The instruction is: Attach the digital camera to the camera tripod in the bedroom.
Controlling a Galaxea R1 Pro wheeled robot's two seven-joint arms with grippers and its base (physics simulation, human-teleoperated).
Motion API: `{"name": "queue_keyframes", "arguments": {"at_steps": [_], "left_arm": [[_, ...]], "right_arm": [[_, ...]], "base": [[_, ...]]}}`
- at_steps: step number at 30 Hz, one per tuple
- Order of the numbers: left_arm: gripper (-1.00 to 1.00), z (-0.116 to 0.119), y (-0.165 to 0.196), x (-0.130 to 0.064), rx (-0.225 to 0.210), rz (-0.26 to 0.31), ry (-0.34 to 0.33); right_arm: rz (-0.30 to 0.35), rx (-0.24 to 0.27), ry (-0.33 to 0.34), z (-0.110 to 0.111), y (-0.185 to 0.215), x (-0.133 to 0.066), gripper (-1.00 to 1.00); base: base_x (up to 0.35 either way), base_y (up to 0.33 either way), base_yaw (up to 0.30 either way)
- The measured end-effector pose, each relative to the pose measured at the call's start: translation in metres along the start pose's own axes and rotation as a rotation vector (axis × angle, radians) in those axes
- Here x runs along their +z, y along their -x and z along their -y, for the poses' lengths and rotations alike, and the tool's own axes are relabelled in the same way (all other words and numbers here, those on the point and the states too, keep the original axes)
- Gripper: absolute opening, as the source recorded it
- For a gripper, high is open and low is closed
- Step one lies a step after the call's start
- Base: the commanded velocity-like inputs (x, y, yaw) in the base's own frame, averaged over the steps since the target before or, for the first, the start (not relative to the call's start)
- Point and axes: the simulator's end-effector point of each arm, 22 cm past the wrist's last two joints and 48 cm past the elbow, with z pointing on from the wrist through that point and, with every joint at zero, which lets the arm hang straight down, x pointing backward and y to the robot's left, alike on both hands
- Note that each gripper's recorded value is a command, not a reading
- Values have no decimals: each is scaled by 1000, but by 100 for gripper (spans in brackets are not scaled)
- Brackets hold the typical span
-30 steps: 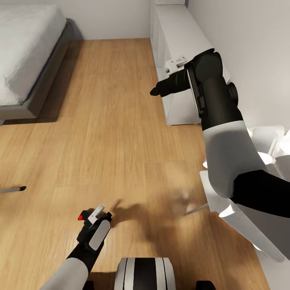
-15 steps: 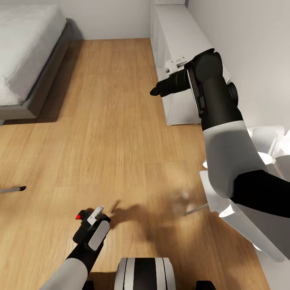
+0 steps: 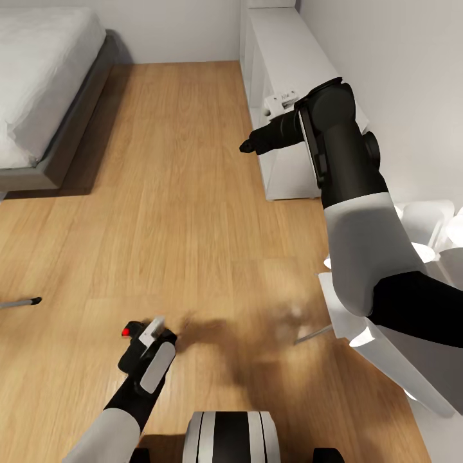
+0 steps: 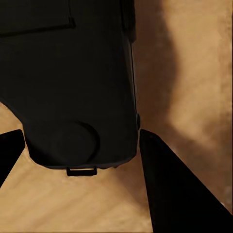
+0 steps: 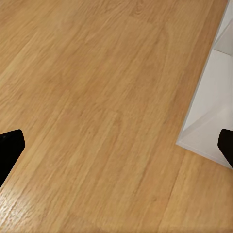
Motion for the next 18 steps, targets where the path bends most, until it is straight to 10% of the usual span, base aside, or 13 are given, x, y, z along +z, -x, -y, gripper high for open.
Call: {"name": "queue_keyframes", "arguments": {"at_steps": [4,10,18], "left_arm": [[-100,38,56,-40,-69,98,-22],[-100,63,42,-67,49,109,-38],[-100,72,35,-75,95,116,-54]], "right_arm": [[0,1,-2,1,0,0,100],[0,2,-3,1,0,0,100],[1,3,-3,1,0,0,100]], "base": [[0,0,0],[0,0,0],[0,0,0]]}}
